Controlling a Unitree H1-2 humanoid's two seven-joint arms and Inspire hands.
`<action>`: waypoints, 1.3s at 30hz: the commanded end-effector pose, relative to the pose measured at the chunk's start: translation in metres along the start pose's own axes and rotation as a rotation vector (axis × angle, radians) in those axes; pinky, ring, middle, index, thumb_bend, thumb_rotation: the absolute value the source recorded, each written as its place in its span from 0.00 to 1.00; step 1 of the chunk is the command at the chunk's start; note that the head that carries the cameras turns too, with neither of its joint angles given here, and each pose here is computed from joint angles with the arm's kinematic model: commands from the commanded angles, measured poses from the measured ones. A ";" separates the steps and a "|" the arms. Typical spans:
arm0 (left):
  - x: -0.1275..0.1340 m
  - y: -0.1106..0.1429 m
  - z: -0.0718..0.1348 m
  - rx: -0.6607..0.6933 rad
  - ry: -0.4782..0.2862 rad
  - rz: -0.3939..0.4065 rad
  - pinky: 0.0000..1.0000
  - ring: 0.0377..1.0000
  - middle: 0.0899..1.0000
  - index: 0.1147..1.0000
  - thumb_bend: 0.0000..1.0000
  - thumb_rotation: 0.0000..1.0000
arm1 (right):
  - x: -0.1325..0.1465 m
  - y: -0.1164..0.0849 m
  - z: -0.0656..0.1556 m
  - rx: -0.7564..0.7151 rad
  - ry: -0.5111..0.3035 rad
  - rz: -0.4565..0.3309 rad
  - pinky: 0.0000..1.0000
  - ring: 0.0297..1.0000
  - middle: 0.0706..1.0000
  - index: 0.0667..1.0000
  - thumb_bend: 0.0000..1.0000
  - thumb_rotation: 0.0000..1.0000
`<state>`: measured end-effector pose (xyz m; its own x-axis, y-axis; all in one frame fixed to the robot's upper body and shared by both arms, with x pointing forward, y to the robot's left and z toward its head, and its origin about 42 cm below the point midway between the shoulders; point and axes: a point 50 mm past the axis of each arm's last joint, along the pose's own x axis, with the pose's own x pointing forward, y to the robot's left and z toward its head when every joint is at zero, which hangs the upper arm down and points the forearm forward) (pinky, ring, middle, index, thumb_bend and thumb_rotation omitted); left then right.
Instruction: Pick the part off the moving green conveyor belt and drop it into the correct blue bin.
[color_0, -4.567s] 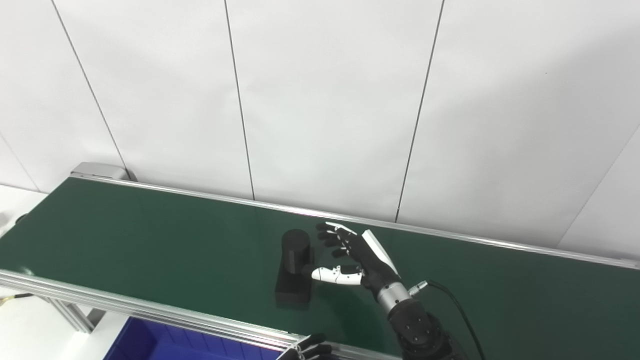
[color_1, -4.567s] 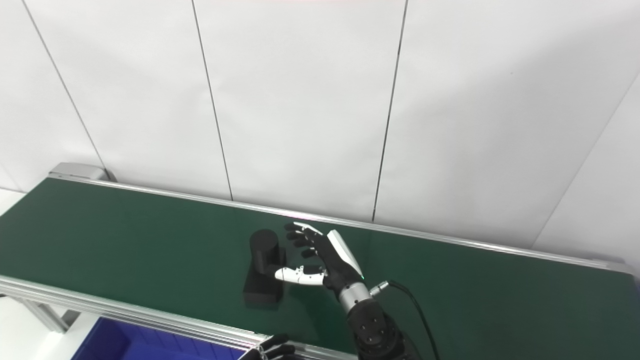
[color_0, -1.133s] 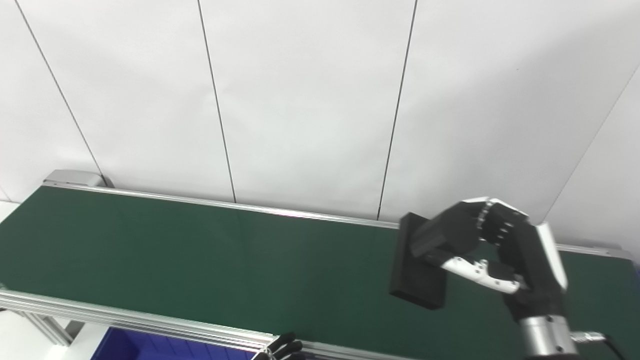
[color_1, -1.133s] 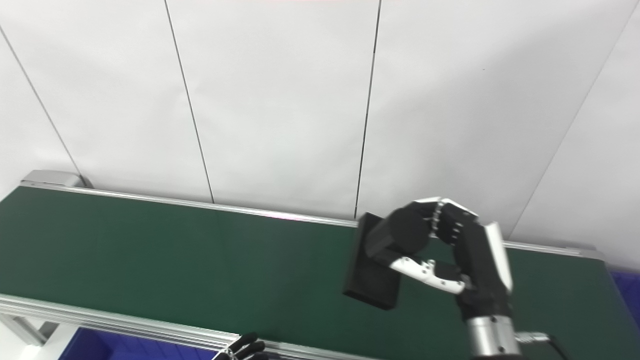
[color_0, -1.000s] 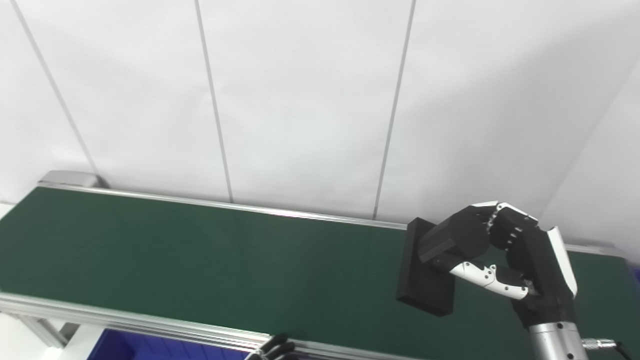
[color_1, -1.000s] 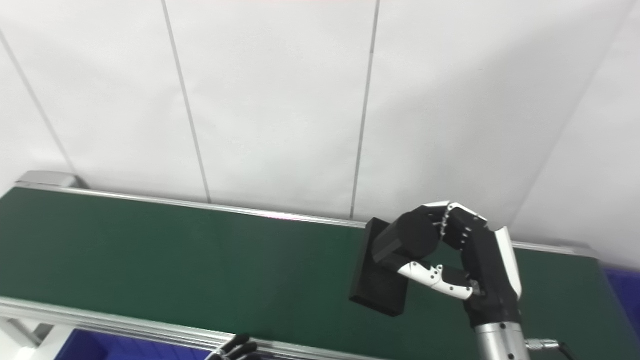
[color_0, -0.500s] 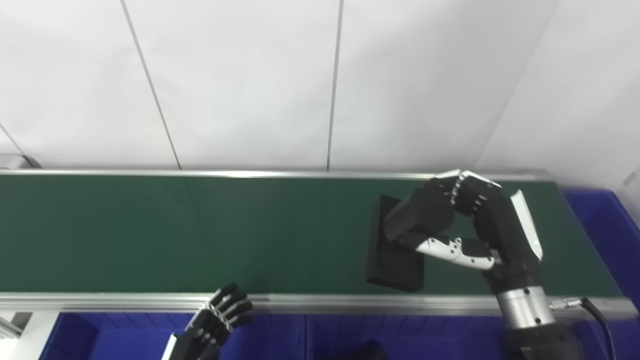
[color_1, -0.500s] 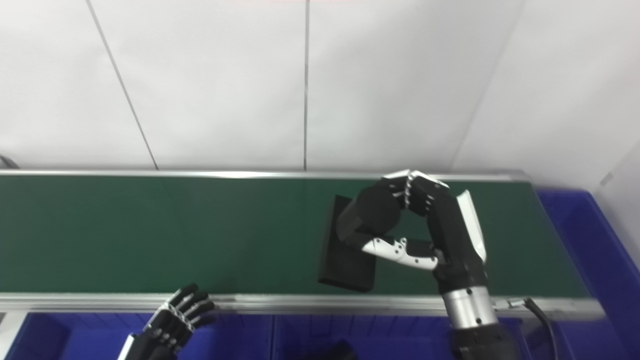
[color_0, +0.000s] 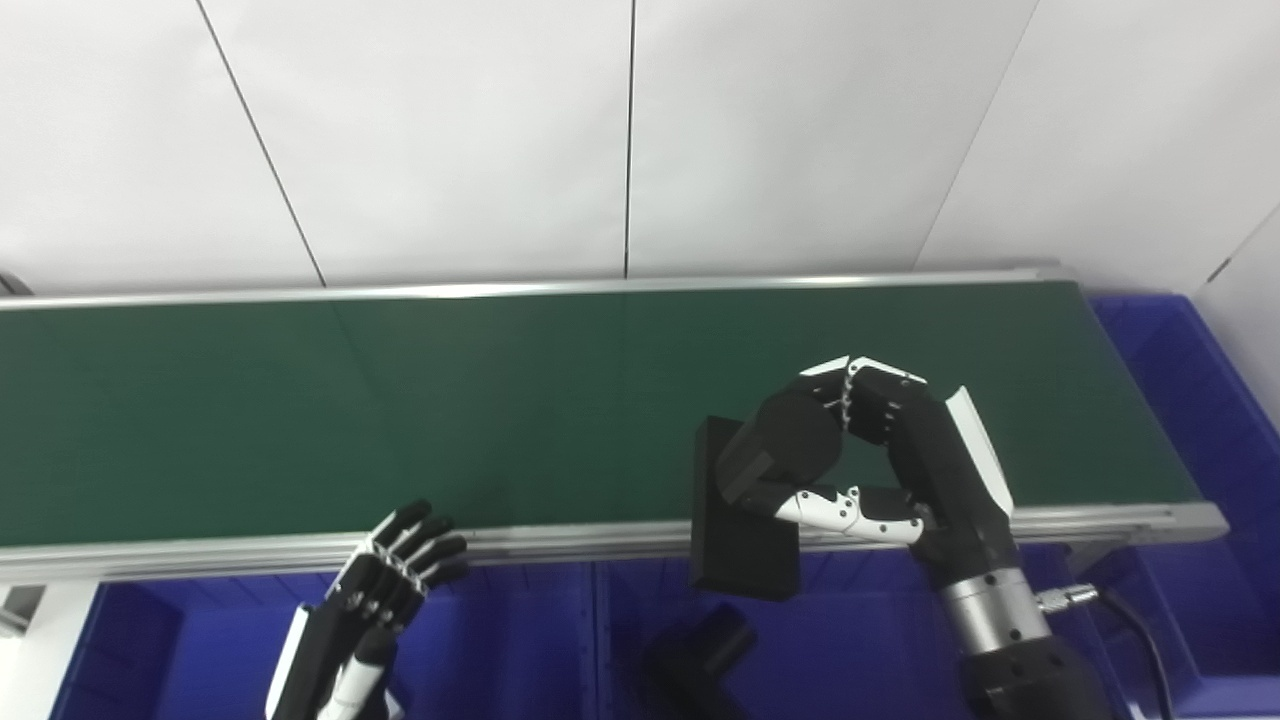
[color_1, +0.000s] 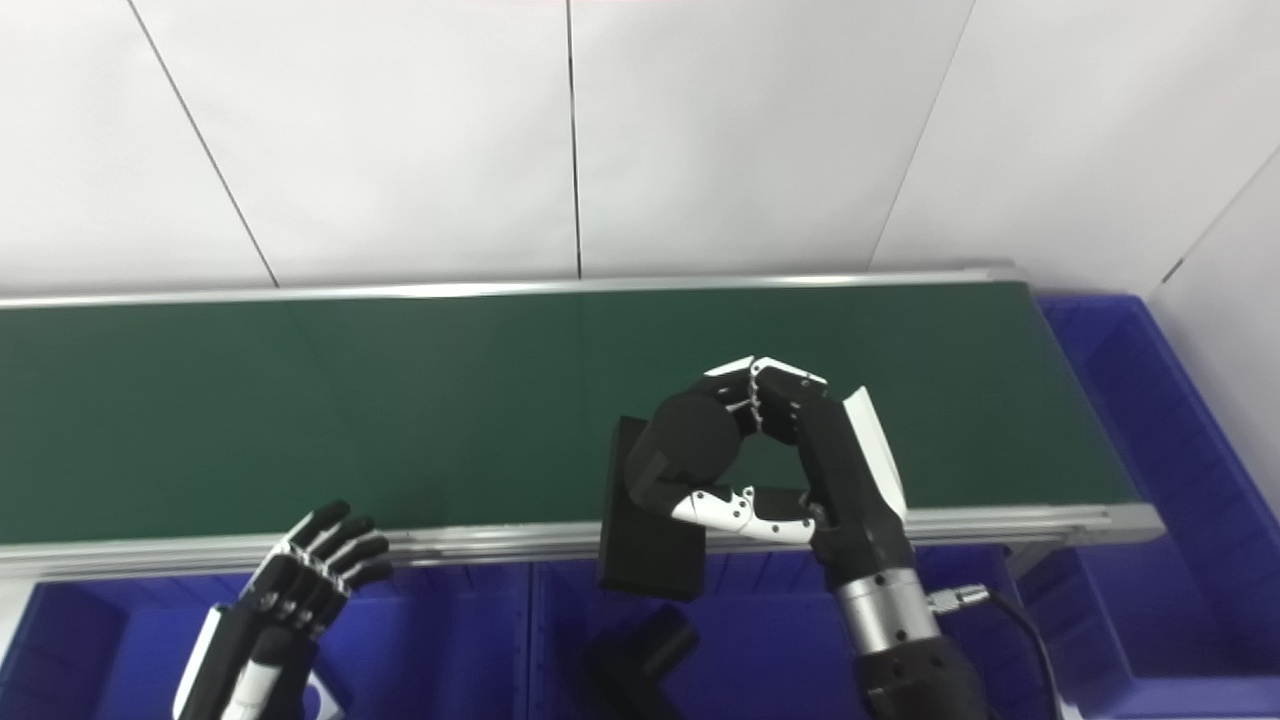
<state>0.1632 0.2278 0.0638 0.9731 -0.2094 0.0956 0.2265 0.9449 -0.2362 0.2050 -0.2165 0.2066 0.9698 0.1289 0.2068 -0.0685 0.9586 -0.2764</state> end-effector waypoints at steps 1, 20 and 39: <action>0.002 -0.001 0.013 -0.002 -0.048 -0.001 0.71 0.75 0.78 0.81 0.79 0.62 | -0.002 0.002 0.004 -0.004 -0.042 -0.013 0.39 0.40 0.46 0.48 0.52 0.00; 0.006 -0.004 0.024 -0.012 -0.047 0.000 0.71 0.75 0.77 0.81 0.78 0.63 | -0.027 0.011 -0.041 -0.236 0.073 0.049 0.36 0.40 0.47 0.47 0.52 0.00; 0.013 -0.007 0.035 -0.015 -0.054 -0.024 0.69 0.74 0.77 0.81 0.82 0.64 | -0.018 0.018 -0.078 -0.352 0.185 0.141 0.36 0.38 0.45 0.50 0.51 0.00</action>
<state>0.1697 0.2277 0.0906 0.9702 -0.2156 0.1110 0.2375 0.9373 -0.2550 0.2005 -0.2249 0.1136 0.9859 0.1437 -0.0862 -0.1668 0.7941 -0.5845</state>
